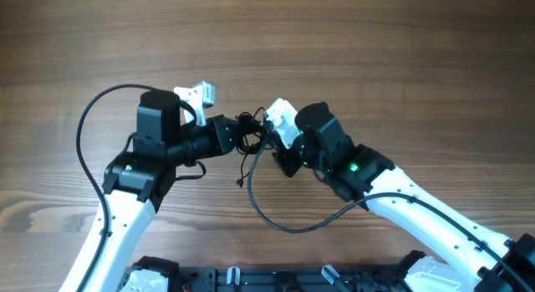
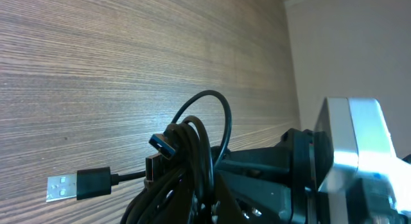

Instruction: Untangle cables

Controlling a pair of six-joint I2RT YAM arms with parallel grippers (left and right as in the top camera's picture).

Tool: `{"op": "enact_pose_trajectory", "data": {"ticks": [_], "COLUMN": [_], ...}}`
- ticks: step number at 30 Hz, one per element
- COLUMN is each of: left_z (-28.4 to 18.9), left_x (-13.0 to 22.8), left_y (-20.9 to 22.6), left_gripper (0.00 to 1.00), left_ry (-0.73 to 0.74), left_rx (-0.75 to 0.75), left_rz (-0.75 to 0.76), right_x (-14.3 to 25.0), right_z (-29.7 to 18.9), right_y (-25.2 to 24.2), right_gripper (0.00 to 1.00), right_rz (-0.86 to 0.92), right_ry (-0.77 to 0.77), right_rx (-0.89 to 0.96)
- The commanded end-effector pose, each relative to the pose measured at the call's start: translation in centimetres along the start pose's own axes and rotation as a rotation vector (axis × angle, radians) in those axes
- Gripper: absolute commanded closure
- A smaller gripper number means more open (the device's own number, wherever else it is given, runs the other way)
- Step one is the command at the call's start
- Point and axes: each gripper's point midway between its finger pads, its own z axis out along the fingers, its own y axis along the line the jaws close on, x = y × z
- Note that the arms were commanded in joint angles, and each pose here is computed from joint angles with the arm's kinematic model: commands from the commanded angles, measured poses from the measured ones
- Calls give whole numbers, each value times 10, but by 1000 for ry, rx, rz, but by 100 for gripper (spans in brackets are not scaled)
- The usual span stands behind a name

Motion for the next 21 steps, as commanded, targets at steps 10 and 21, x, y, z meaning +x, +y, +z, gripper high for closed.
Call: {"op": "enact_pose_trajectory", "data": {"ticks": [10, 21], "left_z": [4, 8], "left_x": [11, 6], "left_y": [28, 20], "left_gripper": [96, 96], "left_ry": [37, 30], "left_rx": [-128, -79], "left_rz": [-84, -192], "right_x": [-66, -18], "right_z": [-107, -95], "right_y": [-6, -13], "right_gripper": [96, 0], "right_rz": [261, 459], "right_ry": [-307, -108], "right_rx": [-121, -82]}}
